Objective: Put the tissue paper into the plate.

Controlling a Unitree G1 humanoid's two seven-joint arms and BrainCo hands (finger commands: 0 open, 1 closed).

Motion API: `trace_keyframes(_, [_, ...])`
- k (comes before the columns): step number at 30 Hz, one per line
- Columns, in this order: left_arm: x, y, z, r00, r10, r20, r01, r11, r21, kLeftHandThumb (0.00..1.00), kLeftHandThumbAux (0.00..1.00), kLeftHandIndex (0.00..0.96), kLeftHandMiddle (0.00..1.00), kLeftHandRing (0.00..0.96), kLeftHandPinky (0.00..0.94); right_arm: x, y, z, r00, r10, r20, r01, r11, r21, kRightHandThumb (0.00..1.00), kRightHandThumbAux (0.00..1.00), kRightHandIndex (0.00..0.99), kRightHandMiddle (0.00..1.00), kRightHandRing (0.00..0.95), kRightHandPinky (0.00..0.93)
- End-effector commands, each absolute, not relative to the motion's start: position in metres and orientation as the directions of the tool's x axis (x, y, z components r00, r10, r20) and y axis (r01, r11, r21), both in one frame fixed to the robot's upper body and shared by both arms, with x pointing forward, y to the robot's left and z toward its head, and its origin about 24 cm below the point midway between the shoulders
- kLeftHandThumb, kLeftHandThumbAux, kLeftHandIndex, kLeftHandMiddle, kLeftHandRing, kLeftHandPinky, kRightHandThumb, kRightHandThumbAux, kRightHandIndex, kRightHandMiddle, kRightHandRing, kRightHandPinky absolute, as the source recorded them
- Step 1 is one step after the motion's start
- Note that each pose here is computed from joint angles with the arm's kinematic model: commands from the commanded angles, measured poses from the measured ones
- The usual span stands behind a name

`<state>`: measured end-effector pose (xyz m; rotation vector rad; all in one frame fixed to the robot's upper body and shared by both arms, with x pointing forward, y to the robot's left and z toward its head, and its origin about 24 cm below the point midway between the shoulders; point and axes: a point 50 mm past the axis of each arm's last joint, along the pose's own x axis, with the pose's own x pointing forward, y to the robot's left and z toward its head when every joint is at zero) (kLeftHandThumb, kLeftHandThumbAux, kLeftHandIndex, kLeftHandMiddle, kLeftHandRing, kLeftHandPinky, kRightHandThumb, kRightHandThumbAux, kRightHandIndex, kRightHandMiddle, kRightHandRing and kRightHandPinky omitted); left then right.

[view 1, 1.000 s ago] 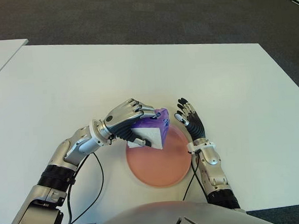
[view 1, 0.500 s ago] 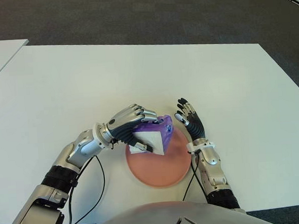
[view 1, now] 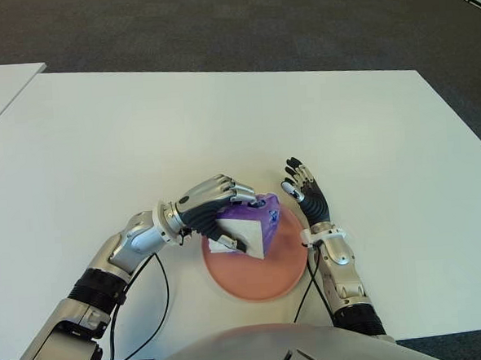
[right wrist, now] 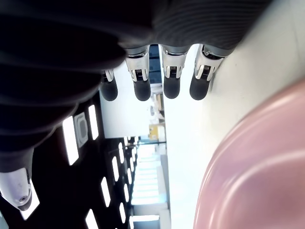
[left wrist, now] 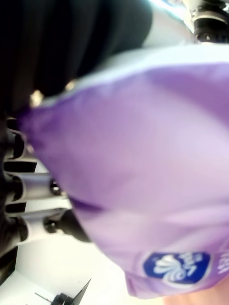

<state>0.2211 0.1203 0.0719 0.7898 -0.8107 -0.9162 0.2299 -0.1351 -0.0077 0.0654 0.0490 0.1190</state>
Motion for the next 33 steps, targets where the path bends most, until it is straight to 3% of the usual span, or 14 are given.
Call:
trace_keyframes(1, [0.214, 0.123, 0.061, 0.328, -0.937, 0.12, 0.426, 0.26, 0.867, 0.691, 0.701, 0.439, 0.756, 0.716, 0.688, 0.204, -0.136, -0.046, 0.957, 0.108, -0.269, -0.087, 0.992, 0.087, 0.0, 0.549, 0.0, 0.0, 0.0, 0.0])
trace_keyframes(2, [0.212, 0.123, 0.06, 0.314, -0.946, 0.084, 0.449, 0.226, 0.864, 0.515, 0.628, 0.407, 0.625, 0.587, 0.566, 0.204, -0.136, -0.047, 0.957, 0.108, -0.27, -0.087, 0.992, 0.088, 0.0, 0.551, 0.0, 0.0, 0.0, 0.0])
trace_keyframes(3, [0.209, 0.127, 0.06, 0.301, -0.953, 0.033, 0.477, 0.18, 0.86, 0.45, 0.602, 0.396, 0.578, 0.541, 0.522, 0.204, -0.136, -0.047, 0.957, 0.108, -0.27, -0.087, 0.992, 0.088, 0.0, 0.551, 0.0, 0.0, 0.0, 0.0])
trace_keyframes(5, [0.206, 0.131, 0.06, 0.285, -0.958, -0.033, 0.51, 0.123, 0.852, 0.24, 0.552, 0.236, 0.333, 0.287, 0.273, 0.204, -0.136, -0.047, 0.956, 0.109, -0.271, -0.088, 0.992, 0.089, 0.0, 0.554, 0.0, 0.0, 0.0, 0.0])
trace_keyframes(6, [0.206, 0.132, 0.06, 0.281, -0.958, -0.055, 0.52, 0.104, 0.848, 0.168, 0.541, 0.181, 0.251, 0.203, 0.183, 0.204, -0.136, -0.047, 0.956, 0.109, -0.271, -0.088, 0.992, 0.089, 0.0, 0.556, 0.0, 0.0, 0.0, 0.0])
trace_keyframes(9, [0.206, 0.133, 0.062, 0.263, -0.956, -0.132, 0.539, 0.031, 0.842, 0.067, 0.518, 0.094, 0.126, 0.083, 0.066, 0.203, -0.136, -0.047, 0.956, 0.112, -0.27, -0.091, 0.992, 0.088, 0.0, 0.557, 0.0, 0.0, 0.0, 0.0])
trace_keyframes(15, [0.207, 0.133, 0.065, 0.262, -0.938, -0.225, 0.517, -0.06, 0.854, 0.007, 0.449, 0.012, 0.016, 0.008, 0.007, 0.203, -0.136, -0.047, 0.958, 0.115, -0.261, -0.093, 0.991, 0.092, 0.0, 0.56, 0.0, 0.0, 0.0, 0.0])
trace_keyframes(33, [0.208, 0.132, 0.064, 0.372, -0.922, -0.104, 0.342, 0.032, 0.939, 0.006, 0.313, 0.0, 0.0, 0.0, 0.0, 0.202, -0.138, -0.048, 0.96, 0.122, -0.25, -0.1, 0.99, 0.098, 0.0, 0.568, 0.0, 0.0, 0.0, 0.0])
